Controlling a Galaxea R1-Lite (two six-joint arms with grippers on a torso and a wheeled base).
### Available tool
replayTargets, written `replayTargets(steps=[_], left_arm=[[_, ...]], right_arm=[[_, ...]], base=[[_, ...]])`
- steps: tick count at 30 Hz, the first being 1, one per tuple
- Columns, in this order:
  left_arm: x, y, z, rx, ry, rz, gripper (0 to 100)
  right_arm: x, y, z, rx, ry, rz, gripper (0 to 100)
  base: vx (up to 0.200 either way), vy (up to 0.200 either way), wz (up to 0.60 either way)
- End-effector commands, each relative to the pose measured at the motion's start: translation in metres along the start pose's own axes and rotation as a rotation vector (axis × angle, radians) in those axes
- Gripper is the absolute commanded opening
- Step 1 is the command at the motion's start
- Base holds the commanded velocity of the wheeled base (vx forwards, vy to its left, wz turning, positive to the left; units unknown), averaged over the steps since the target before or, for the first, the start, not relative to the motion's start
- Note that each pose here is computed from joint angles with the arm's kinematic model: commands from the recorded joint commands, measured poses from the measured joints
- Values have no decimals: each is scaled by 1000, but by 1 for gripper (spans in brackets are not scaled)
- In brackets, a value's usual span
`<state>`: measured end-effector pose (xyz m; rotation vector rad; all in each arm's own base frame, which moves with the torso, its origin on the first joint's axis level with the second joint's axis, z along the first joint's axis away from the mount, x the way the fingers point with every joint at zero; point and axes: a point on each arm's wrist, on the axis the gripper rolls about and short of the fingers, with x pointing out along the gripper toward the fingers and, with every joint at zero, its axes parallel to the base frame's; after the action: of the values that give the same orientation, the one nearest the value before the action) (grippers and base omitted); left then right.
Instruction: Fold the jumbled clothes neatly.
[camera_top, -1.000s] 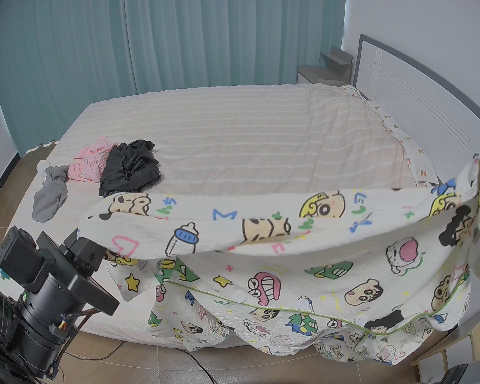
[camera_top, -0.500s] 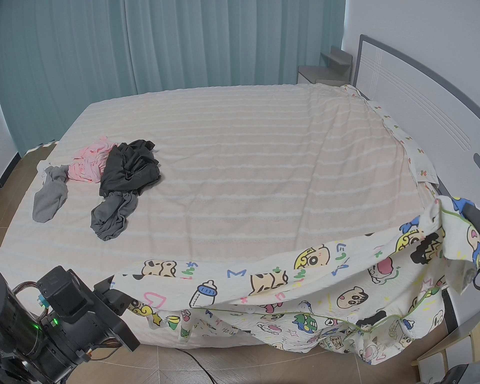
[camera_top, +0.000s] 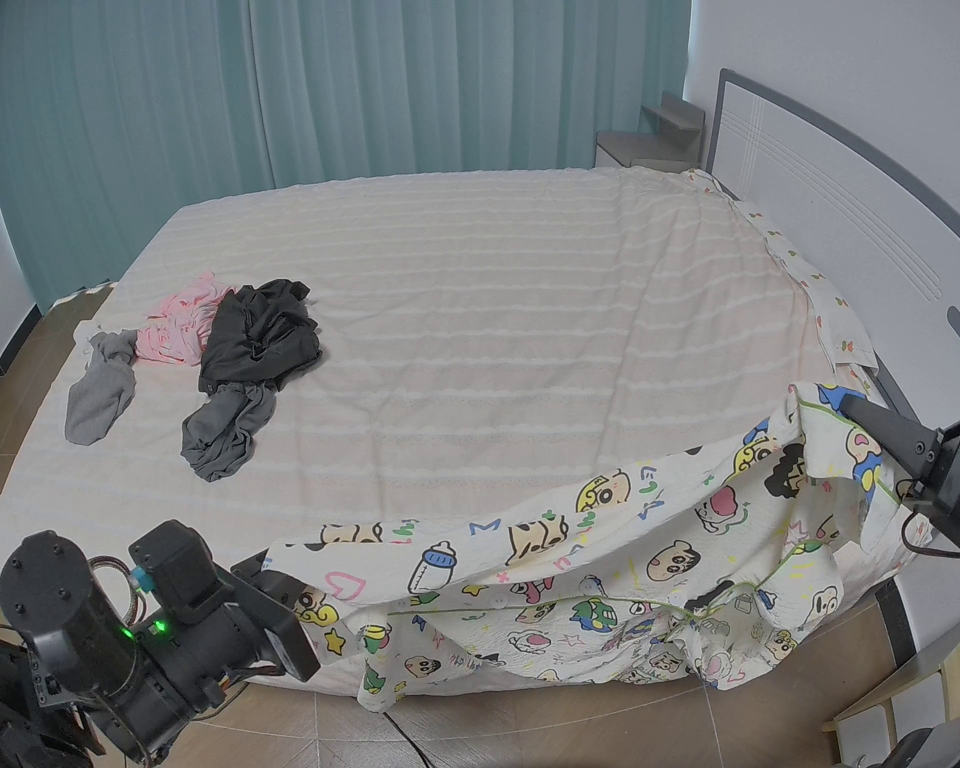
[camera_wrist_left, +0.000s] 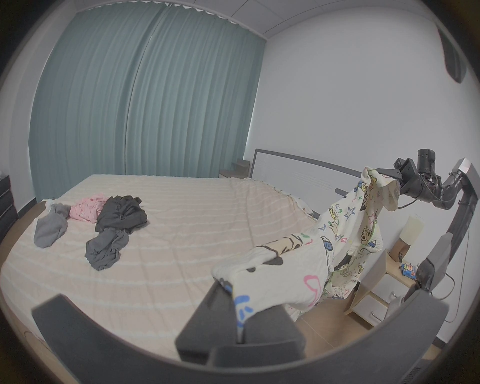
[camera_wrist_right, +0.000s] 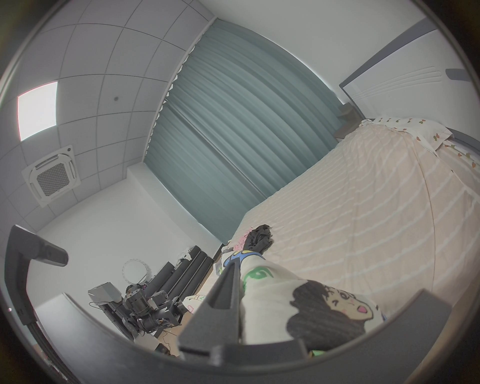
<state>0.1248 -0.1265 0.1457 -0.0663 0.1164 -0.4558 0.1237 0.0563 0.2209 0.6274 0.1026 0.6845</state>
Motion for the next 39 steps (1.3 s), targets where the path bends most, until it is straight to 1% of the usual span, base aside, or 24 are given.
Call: replayTargets(steps=[1,2,6,12,13,14,15,17,20,21,23,24,29,33,39], left_arm=[[37,9,-7,-19,57,105,0],[43,12,-7,-23,60,114,0],[64,18,-9,-28,75,128,0],[101,19,-10,-36,74,164,0],[101,19,-10,-36,74,164,0],[112,20,-10,-39,70,177,0],[113,20,-10,-39,70,177,0],[129,22,-14,-39,74,191,0],[141,23,-21,-36,91,201,0],[151,25,-28,-33,108,212,0],[154,27,-31,-32,115,219,0],[168,35,-39,-33,129,249,0],[195,49,-54,-34,144,293,0],[214,54,-65,-36,148,307,0],[231,54,-84,-33,170,309,0]], right_arm=[[21,-14,3,8,20,-65,0],[25,-17,4,9,18,-77,0],[39,-28,6,12,16,-104,0],[61,-48,9,8,-7,-140,0],[61,-48,9,8,-7,-140,0],[68,-55,8,9,-11,-153,0],[68,-55,8,9,-11,-153,0],[79,-64,6,7,-14,-158,0],[87,-71,6,3,-23,-163,0],[94,-78,5,-1,-27,-169,0],[96,-80,5,-4,-29,-172,0],[105,-90,3,-9,-26,-189,0],[123,-113,-9,-1,0,-215,0],[137,-129,-15,-3,-9,-228,0],[158,-151,-27,7,17,-251,0]], base=[[0,0,0],[0,0,0],[200,0,0],[200,0,0],[200,0,0],[200,0,0],[200,0,0],[200,0,0],[200,0,0],[200,0,0],[200,0,0],[200,0,0],[200,0,0],[200,0,0],[200,0,0]])
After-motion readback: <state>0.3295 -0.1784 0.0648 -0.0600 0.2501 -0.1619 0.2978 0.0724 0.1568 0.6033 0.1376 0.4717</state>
